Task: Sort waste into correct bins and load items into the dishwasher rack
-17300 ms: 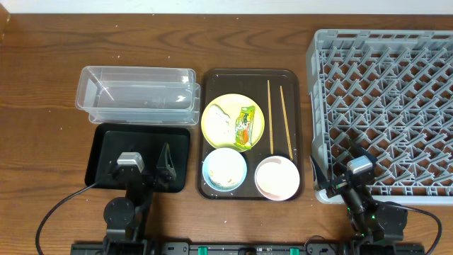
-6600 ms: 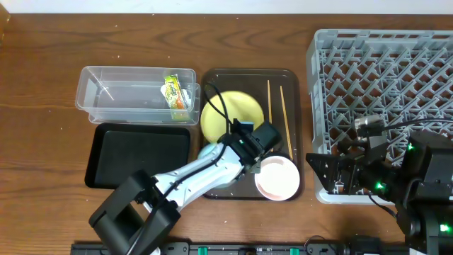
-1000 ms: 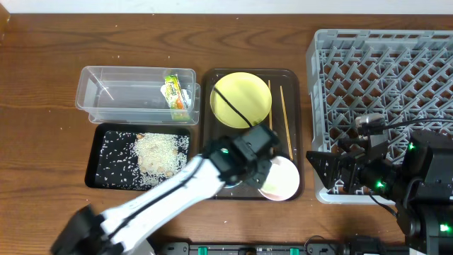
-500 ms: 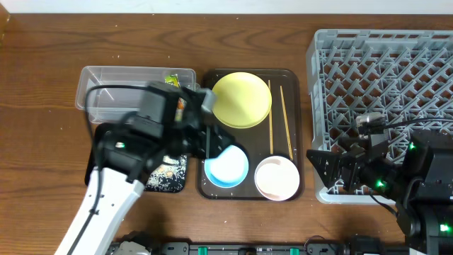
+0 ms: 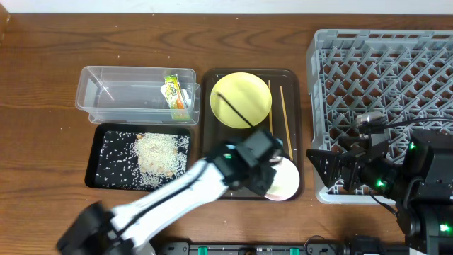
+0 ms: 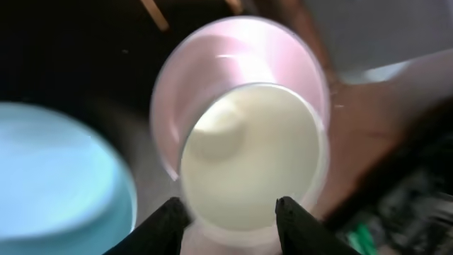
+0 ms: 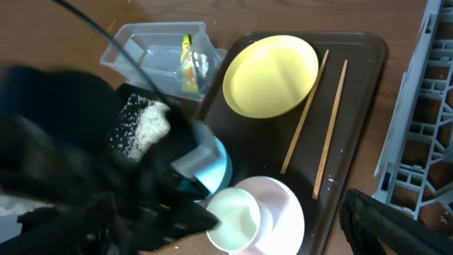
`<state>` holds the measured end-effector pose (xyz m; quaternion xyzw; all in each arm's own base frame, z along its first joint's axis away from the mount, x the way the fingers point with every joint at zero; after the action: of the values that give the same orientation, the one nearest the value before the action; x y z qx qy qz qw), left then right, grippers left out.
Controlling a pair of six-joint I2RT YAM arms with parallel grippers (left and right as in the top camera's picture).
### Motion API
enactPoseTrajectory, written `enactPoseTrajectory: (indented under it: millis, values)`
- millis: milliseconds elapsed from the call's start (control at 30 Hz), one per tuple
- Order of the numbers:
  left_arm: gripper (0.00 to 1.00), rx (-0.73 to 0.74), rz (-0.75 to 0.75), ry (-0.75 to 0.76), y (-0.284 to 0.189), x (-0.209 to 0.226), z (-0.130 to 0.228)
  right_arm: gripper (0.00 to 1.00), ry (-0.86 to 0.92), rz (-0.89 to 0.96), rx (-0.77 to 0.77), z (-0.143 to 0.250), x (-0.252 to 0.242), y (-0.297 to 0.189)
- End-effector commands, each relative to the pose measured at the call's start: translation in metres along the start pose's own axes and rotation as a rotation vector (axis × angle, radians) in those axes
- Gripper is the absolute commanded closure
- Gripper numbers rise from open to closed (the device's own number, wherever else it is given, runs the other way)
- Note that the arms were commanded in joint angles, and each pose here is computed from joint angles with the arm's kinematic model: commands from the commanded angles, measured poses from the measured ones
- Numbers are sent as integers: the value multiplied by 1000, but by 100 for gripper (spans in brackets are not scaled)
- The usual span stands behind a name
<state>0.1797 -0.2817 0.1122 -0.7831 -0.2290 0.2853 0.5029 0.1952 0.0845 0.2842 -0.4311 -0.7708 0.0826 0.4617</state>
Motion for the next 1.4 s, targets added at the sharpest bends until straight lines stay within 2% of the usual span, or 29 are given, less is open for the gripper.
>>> enactPoseTrajectory:
  millis: [0, 167, 233, 400, 533, 667, 833, 967, 1033, 1167, 1367]
  values:
    - [59, 41, -111, -32, 21, 16, 5, 1, 3, 0, -14, -4, 2, -4]
    - [87, 24, -108, -52, 14, 14, -1, 1, 4, 1, -12, -3, 2, -4]
    - [93, -9, -102, -48, 1, 11, -9, 1, 4, 1, -13, -3, 2, -4]
    - [94, -125, -71, -69, -48, 9, -28, 1, 7, 2, -9, -2, 2, -4]
    - [94, -290, 48, -141, -109, 20, -42, 1, 16, 5, 1, 0, 1, -4]
    - [94, -519, 329, -197, -186, 35, -47, 1, 39, -48, 37, 7, 7, 0]
    - [94, -667, 673, -168, -249, 41, -36, 1, -41, -236, 95, 17, 28, 13]
    - [94, -687, 865, -135, -272, 39, -26, 1, -242, -583, 95, 16, 75, 5]
    - [94, -687, 906, -121, -276, 37, -24, 1, -310, -677, 86, 12, 92, -2]
    - [94, -682, 920, -117, -277, 34, -23, 1, -353, -740, 50, 3, 115, -5]
    - [94, -667, 933, -102, -275, 28, -24, 1, -327, -781, 40, -4, 138, 8]
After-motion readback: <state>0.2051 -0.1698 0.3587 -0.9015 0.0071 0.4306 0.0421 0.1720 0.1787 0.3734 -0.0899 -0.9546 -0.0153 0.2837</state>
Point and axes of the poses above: each gripper's point midway between its finger pads, its own y axis out along the fingers, its own x axis along the line the jaws close on, z = x × y, the point moved 3 cm from there along -y, back along the fingers, and after that the axes turned 15 degrees about y, right-handed, at the moved point
